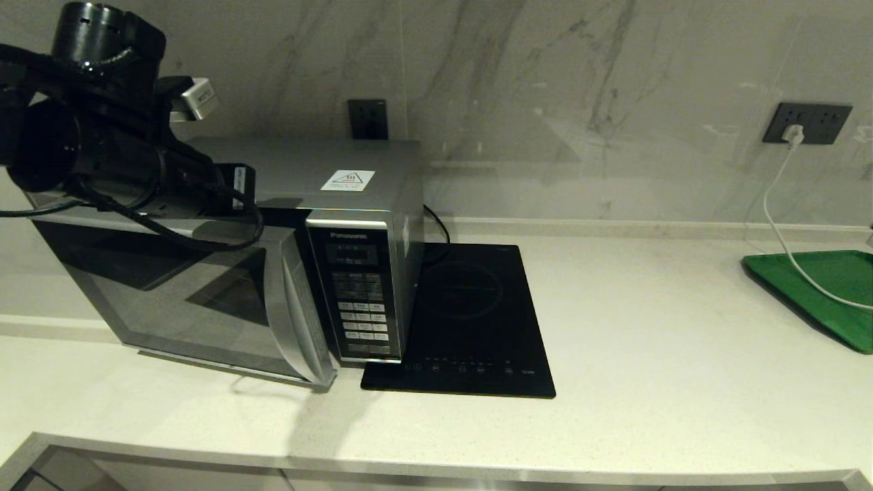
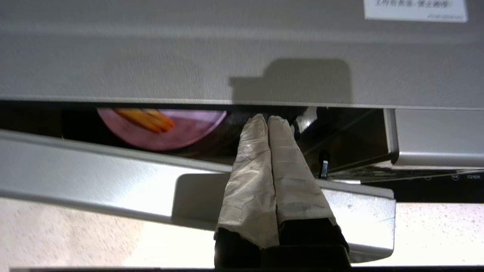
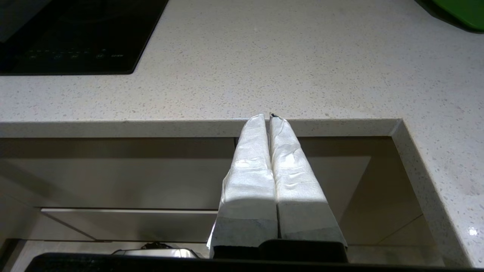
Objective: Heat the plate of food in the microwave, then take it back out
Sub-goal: Open the microwave oven
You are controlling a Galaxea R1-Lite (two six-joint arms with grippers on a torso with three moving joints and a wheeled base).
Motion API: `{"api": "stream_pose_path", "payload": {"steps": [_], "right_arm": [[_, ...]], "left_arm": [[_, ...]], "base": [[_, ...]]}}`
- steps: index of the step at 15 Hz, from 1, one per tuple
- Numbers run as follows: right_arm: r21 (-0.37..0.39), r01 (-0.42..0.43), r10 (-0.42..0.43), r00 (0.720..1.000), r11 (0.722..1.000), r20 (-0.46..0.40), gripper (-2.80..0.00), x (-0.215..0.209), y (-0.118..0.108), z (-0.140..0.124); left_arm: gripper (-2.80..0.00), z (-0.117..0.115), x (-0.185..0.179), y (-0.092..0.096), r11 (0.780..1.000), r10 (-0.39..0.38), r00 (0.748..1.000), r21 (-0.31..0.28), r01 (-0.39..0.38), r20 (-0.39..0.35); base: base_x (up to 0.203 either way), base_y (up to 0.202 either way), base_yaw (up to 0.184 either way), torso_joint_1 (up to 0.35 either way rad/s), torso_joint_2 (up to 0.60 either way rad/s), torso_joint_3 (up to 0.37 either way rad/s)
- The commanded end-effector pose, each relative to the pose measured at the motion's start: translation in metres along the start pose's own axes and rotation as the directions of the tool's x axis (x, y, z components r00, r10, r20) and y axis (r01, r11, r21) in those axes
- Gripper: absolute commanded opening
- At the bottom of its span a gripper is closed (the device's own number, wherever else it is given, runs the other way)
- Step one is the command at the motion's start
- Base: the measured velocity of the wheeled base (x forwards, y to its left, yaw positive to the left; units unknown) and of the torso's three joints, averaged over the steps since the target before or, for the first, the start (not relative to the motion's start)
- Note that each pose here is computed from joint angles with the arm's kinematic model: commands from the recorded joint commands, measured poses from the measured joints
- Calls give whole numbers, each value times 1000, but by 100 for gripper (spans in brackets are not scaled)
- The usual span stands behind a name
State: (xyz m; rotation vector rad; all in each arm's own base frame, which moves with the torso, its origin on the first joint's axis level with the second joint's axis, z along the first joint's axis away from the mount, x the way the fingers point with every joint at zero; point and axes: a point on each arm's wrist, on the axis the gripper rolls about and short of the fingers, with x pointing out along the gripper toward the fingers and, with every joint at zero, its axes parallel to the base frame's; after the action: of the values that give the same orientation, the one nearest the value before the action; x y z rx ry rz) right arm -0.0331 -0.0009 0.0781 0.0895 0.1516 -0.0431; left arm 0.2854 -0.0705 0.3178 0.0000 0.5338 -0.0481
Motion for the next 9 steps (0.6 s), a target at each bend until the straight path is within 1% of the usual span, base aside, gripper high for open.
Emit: {"api": "stream_pose_path", "payload": {"steps": [1, 4, 6, 8, 9], "right_arm": [[1, 1, -1, 1000, 1000, -1, -280, 0, 0, 0], [1, 1, -1, 1000, 1000, -1, -280, 0, 0, 0], [1, 1, -1, 1000, 1000, -1, -280, 0, 0, 0], [1, 1, -1, 1000, 1000, -1, -280, 0, 0, 0], [1, -1, 1, 1000, 1000, -2, -280, 0, 0, 0]], "left_arm": [[-280, -3, 2, -2, 1000, 2, 1000, -11, -2, -27], [-280, -13, 6, -1, 1000, 13, 997, -9, -14, -79], [-280, -13, 4, 0, 999, 25, 997, -31, -27, -79], [-280, -17, -1, 1, 998, 44, 993, -32, -48, -112], [-280, -18, -9, 3, 998, 51, 992, -40, -56, -114]], "base": [[0, 0, 0, 0, 0, 0], [0, 0, 0, 0, 0, 0], [0, 0, 0, 0, 0, 0], [0, 0, 0, 0, 0, 0], [0, 0, 0, 0, 0, 0]]}}
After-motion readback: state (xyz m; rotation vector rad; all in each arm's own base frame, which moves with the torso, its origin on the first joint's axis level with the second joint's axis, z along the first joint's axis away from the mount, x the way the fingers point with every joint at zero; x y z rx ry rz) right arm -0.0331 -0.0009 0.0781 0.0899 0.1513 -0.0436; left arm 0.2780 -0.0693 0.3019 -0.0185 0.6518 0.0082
